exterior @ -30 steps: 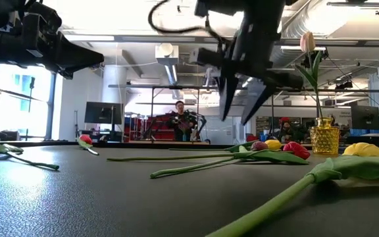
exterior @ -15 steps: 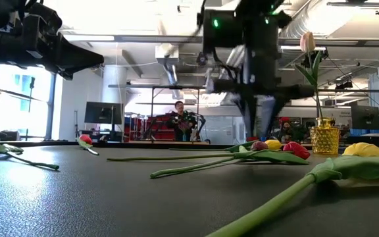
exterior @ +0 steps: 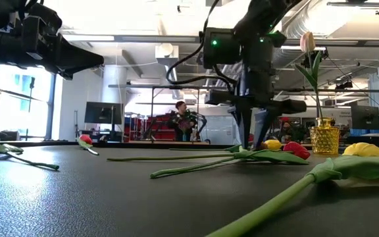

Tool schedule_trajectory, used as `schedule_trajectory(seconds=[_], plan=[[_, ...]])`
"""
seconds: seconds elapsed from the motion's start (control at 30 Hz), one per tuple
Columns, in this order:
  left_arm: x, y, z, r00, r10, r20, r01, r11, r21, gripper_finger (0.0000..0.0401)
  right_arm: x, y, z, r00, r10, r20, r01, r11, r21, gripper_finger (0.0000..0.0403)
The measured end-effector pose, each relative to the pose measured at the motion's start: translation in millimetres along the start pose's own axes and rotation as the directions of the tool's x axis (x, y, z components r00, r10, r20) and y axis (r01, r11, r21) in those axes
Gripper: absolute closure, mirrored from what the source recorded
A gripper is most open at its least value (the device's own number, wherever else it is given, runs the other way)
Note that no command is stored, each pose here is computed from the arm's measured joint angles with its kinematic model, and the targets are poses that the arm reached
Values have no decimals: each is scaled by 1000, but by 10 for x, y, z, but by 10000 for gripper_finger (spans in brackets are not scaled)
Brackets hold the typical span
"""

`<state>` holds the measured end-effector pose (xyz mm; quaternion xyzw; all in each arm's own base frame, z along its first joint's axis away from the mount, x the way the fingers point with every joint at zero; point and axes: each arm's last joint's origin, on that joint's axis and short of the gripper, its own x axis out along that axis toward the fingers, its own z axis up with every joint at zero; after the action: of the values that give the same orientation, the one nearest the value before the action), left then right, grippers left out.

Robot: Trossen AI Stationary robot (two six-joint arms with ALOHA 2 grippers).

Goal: Sort flowers into vase by color
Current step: Put the right dark red flower into the yellow flower vase

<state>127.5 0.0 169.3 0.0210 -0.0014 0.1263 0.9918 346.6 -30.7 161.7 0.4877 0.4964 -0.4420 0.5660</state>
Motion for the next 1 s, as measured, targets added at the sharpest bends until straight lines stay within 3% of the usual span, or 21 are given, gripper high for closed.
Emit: schedule_trajectory(seconds=[0.23,0.5,1.0], plan=[[0,0,-1,1000,0,-1,0,1000,1,373,-2,-67,18,998,-62,-13,62,998,29,325],[0,0,0,1000,0,0,0,1000,1,373,0,-25,57,1000,-16,17,15,999,28,325],[0,0,-4,1000,0,-4,0,1000,3,373,82,-48,69,996,-75,51,73,997,39,325]])
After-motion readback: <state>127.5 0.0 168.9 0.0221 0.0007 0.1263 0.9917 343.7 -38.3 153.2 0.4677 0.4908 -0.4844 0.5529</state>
